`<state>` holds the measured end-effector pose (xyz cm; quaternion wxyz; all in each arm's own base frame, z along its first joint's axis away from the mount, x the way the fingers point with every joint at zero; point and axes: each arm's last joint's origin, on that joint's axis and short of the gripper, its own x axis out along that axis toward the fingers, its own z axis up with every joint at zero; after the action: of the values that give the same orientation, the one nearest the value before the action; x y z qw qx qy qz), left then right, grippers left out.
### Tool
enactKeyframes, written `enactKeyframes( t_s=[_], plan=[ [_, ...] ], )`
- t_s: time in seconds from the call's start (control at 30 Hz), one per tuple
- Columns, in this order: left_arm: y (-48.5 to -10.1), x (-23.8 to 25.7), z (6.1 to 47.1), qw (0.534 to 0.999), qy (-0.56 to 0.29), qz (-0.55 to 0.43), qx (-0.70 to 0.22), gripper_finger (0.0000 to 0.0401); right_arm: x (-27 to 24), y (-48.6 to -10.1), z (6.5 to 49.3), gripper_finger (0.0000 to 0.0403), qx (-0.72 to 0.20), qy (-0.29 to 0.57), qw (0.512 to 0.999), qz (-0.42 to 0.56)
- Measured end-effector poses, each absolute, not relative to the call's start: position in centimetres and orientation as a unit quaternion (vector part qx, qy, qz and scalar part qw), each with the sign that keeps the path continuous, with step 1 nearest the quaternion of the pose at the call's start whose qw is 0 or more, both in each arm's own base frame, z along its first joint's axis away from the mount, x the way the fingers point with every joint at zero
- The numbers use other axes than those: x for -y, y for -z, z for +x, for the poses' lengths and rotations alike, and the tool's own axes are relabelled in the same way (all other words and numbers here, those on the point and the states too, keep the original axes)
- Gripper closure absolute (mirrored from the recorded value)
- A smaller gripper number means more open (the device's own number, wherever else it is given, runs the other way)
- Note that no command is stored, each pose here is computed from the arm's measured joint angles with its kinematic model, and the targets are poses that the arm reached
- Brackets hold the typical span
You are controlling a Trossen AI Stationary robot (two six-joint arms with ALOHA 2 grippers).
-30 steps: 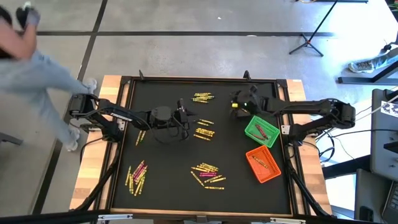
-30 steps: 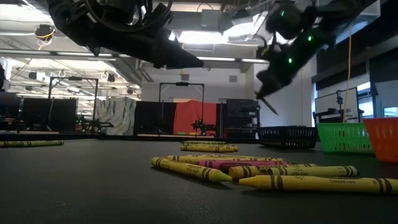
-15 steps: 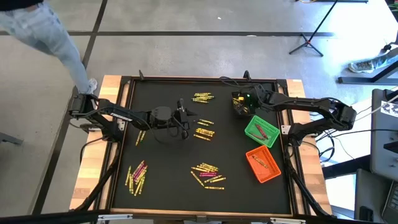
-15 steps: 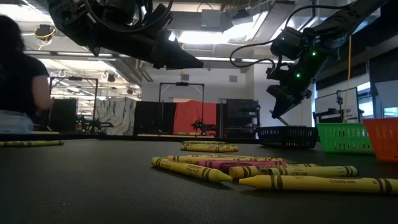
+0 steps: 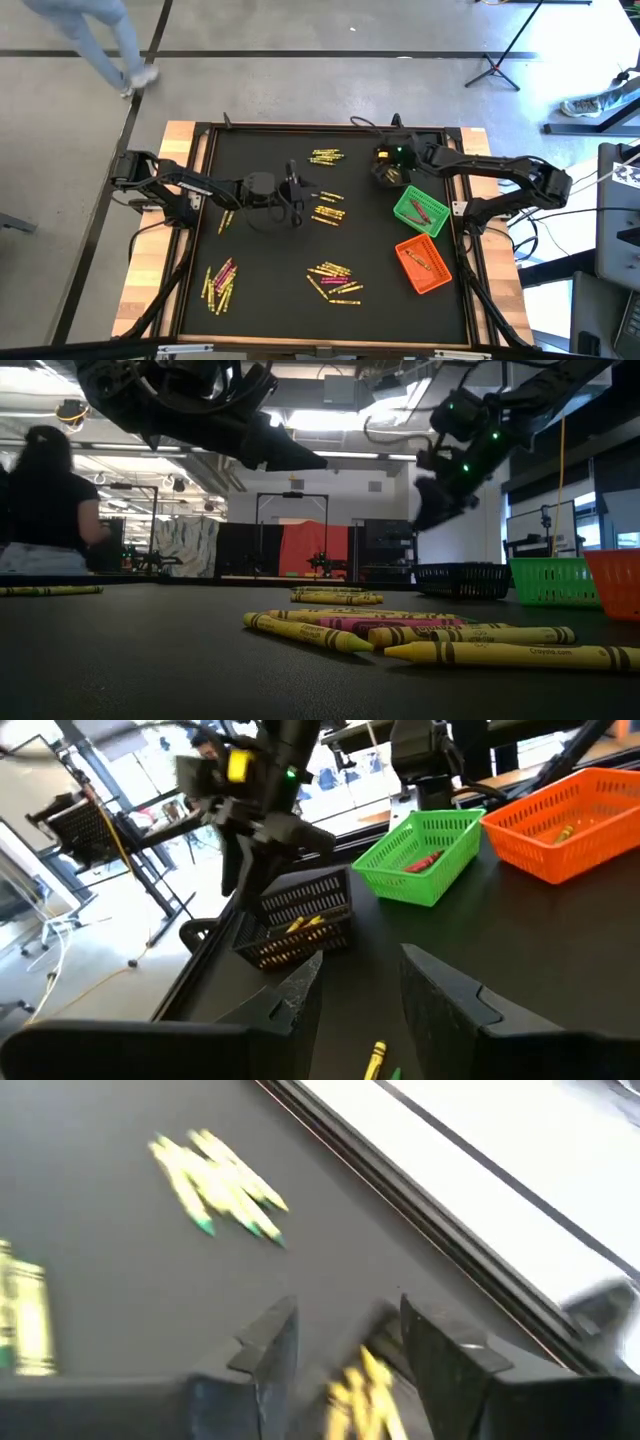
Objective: Sort crayons
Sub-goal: Put the green crayon into the orange basket
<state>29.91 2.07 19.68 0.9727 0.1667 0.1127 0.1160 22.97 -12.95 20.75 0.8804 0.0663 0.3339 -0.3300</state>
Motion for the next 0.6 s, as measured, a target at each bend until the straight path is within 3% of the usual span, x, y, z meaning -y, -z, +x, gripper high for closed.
enactKeyframes(
  t_s=[0.3, 0.5, 0.6],
  plan=[
    [-18.9, -2.2, 29.7, 0.972, -0.128, 0.127, -0.150, 0.0283, 10.6, -22.4, 25.5, 0.0221, -0.206, 0.202, 0.957, -0.010],
    [-18.7, -2.0, 29.9, 0.933, -0.160, 0.050, -0.319, 0.0283, 9.1, -22.5, 26.1, 0.0221, -0.207, 0.168, 0.963, -0.038],
    [-19.2, -2.0, 29.2, 0.888, -0.185, -0.007, -0.422, 0.0283, 9.1, -22.5, 26.1, 0.0221, -0.207, 0.172, 0.962, -0.039]
  ],
)
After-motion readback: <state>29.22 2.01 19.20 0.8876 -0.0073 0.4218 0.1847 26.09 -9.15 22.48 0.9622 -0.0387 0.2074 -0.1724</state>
